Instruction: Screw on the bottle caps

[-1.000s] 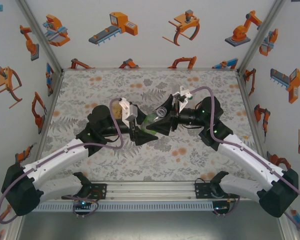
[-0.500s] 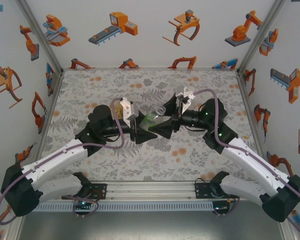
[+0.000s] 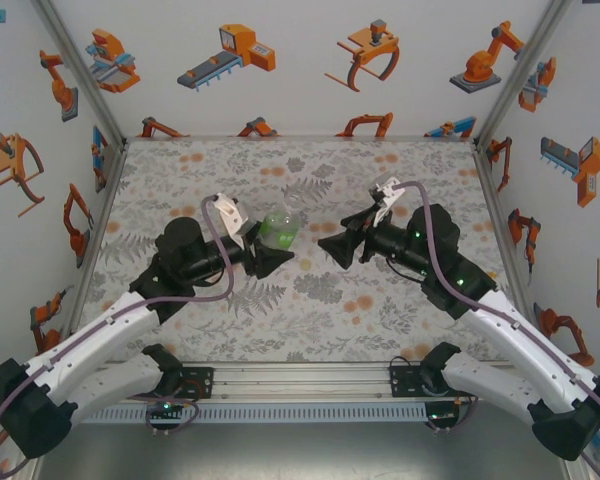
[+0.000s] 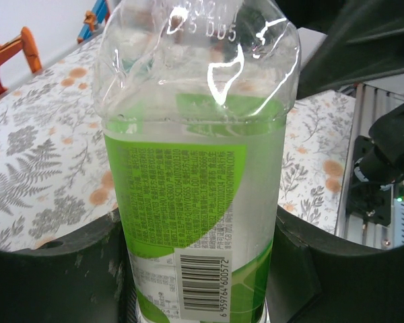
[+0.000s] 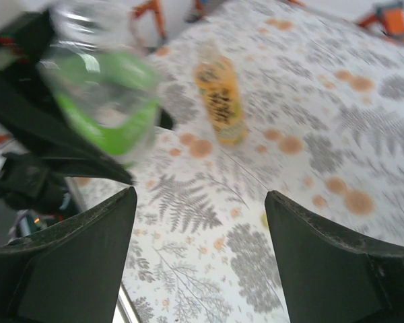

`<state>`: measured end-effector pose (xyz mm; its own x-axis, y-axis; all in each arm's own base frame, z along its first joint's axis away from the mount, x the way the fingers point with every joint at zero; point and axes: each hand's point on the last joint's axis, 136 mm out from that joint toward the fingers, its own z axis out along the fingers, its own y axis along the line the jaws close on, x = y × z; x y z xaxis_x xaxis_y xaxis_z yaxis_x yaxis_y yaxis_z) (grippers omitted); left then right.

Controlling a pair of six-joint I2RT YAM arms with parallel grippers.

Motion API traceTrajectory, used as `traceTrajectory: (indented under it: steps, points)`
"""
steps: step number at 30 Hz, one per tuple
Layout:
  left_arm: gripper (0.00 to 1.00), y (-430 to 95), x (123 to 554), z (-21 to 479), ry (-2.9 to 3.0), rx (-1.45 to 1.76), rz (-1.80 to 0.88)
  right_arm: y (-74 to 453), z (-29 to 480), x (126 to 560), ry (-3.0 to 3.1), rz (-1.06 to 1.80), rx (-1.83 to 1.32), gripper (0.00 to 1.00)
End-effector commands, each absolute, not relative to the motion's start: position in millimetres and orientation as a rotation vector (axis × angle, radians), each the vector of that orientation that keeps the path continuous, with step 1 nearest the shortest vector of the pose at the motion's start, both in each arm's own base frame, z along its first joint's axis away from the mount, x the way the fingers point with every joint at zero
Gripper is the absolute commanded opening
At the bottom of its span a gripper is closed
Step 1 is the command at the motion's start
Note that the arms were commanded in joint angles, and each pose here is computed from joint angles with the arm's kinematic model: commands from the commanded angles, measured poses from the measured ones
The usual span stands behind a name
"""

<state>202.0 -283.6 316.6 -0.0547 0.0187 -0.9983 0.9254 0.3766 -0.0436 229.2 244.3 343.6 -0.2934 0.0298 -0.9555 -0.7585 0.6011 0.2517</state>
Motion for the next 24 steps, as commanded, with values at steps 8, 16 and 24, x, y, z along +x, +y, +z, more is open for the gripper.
traceTrajectory:
  steps: [8, 16, 24]
  points:
    - [0.00, -265.9, 209.4, 309.8, 1.463, 0.861, -0.857, 205.7, 251.8, 270.9, 2.126, 0.564, -0.252, 0.60]
    - [0.00, -263.4, 207.4, 313.5, 1.456, 0.853, -0.859, 209.4, 196.1, 280.3, 2.319, 0.473, -0.204, 0.59]
    - [0.00, -262.1, 203.2, 317.8, 1.440, 0.850, -0.876, 225.1, 153.4, 280.6, 2.462, 0.473, -0.254, 0.54]
